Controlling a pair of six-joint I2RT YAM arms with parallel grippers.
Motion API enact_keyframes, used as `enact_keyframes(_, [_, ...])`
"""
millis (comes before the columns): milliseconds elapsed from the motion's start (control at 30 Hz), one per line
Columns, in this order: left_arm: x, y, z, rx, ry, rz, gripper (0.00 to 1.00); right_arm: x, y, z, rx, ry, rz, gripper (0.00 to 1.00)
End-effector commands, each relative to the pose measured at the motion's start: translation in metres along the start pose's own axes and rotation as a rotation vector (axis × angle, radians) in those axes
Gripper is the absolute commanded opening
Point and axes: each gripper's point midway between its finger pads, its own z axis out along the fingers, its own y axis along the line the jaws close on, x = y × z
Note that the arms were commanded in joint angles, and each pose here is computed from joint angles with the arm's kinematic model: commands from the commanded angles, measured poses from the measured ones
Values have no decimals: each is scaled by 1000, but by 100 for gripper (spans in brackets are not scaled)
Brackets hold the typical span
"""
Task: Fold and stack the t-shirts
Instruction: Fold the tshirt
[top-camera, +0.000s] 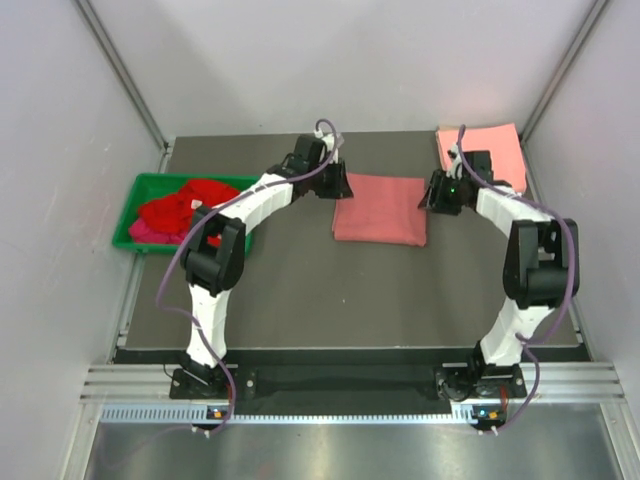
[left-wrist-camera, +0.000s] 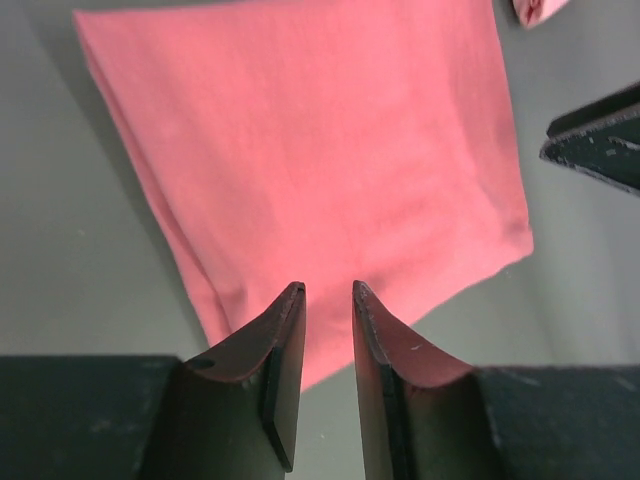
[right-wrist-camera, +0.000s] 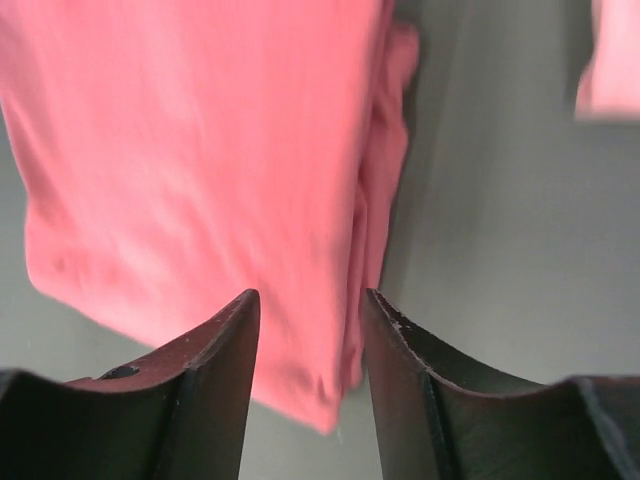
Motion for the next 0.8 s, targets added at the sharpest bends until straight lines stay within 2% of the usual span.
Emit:
enact_keyframes(0, [-5, 4, 6, 22, 15, -10, 30, -22, -6, 16, -19, -8, -19, 47])
enact_keyframes(133, [-4, 12, 15, 6, 22, -7, 31, -34, -5, 36, -57, 5, -20, 47])
enact_keyframes(333, [1, 36, 28, -34, 37, -29, 29, -40, -30, 62, -39, 21, 16, 43])
enact_keyframes(367, [5, 43, 32, -47, 44, -32, 28, -38, -34, 68, -34, 27, 21, 40])
enact_keyframes(500, [17, 67, 42, -89, 70, -60, 23, -34, -47, 75, -32, 25, 60, 12])
enact_keyframes(533, [18, 72, 42, -99, 72, -66, 20, -33, -51, 75, -37, 20, 72, 9])
enact_keyframes(667, [21, 86, 44, -134, 75, -78, 18, -31, -53, 78, -85, 21, 94, 5])
enact_keyframes(767, [16, 83, 41, -123, 72, -78, 18, -34, -51, 75, -94, 10, 100, 9])
